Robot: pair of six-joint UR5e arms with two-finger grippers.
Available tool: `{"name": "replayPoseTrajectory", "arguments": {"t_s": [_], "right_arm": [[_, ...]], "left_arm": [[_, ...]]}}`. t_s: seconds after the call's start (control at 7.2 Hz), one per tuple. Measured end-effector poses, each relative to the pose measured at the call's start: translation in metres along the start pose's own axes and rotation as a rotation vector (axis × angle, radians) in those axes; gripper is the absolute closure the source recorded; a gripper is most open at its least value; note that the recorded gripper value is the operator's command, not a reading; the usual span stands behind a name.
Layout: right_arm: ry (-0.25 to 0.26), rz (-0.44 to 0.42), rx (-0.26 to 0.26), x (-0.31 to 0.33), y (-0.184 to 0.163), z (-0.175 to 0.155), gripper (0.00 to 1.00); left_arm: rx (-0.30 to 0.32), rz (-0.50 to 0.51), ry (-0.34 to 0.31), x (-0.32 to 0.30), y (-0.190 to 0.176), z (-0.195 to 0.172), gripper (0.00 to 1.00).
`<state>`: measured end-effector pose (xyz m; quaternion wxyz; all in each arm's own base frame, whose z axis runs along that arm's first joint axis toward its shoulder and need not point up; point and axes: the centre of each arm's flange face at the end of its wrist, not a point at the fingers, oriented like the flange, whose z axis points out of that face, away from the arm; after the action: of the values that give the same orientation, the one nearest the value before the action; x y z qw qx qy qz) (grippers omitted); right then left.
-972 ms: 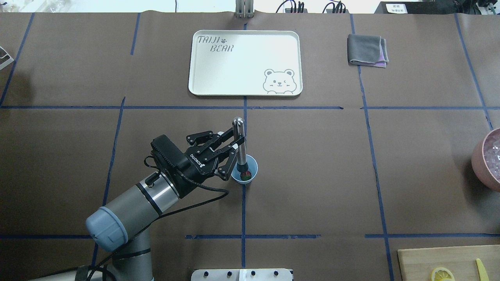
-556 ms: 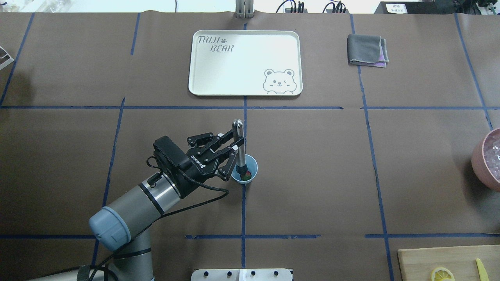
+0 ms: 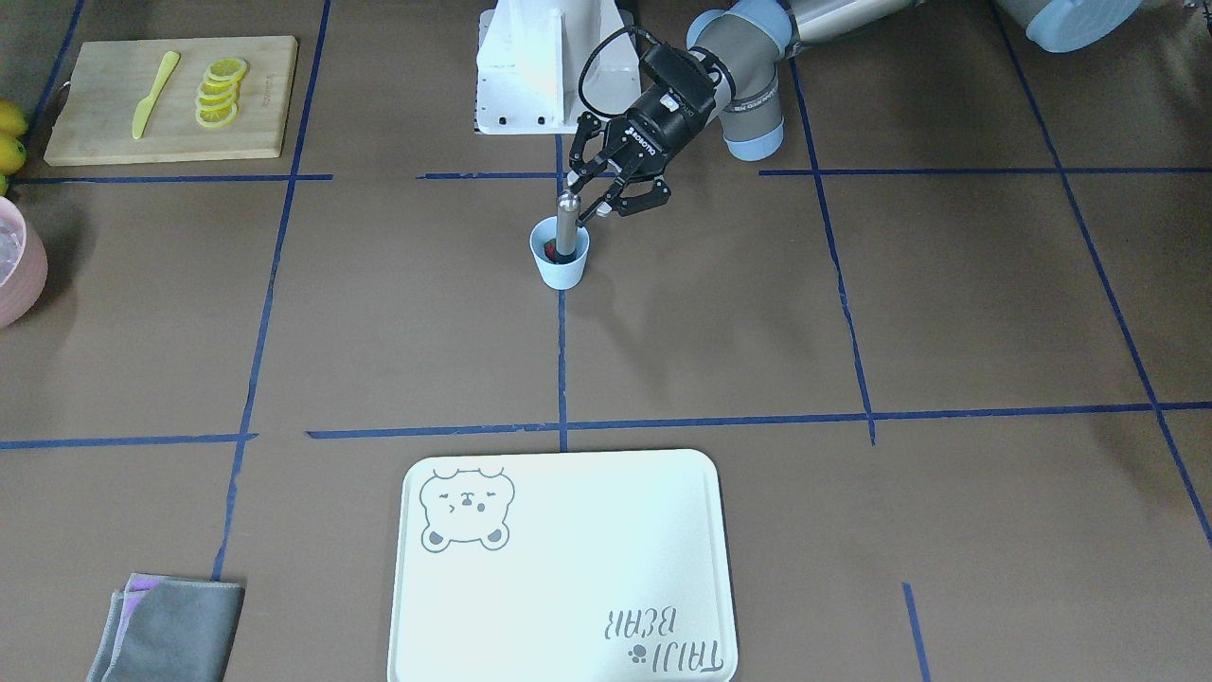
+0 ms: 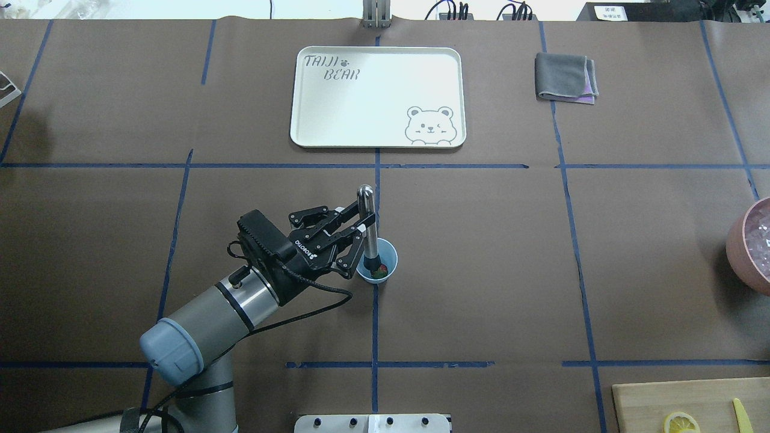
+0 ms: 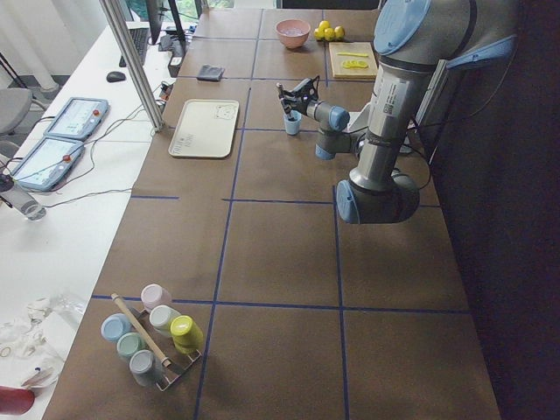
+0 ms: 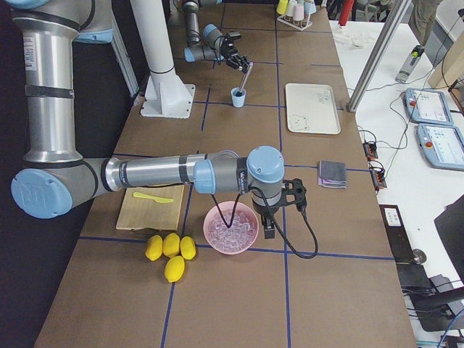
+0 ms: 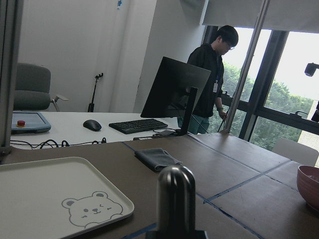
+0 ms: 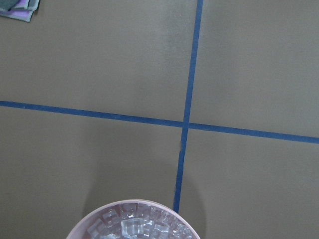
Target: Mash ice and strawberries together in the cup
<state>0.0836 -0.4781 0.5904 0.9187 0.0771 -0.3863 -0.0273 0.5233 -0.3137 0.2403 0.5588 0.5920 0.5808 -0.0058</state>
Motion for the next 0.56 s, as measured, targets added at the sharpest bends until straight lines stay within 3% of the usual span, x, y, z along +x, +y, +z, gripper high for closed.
{"name": "replayPoseTrajectory", "arguments": {"t_s": [0.56], "right_arm": [[0.000, -0.001, 0.001, 0.000, 0.000, 0.000, 0.01]], "left_arm": [[0.048, -0.018, 0.026, 0.006, -0.035, -0.006, 1.00]]}}
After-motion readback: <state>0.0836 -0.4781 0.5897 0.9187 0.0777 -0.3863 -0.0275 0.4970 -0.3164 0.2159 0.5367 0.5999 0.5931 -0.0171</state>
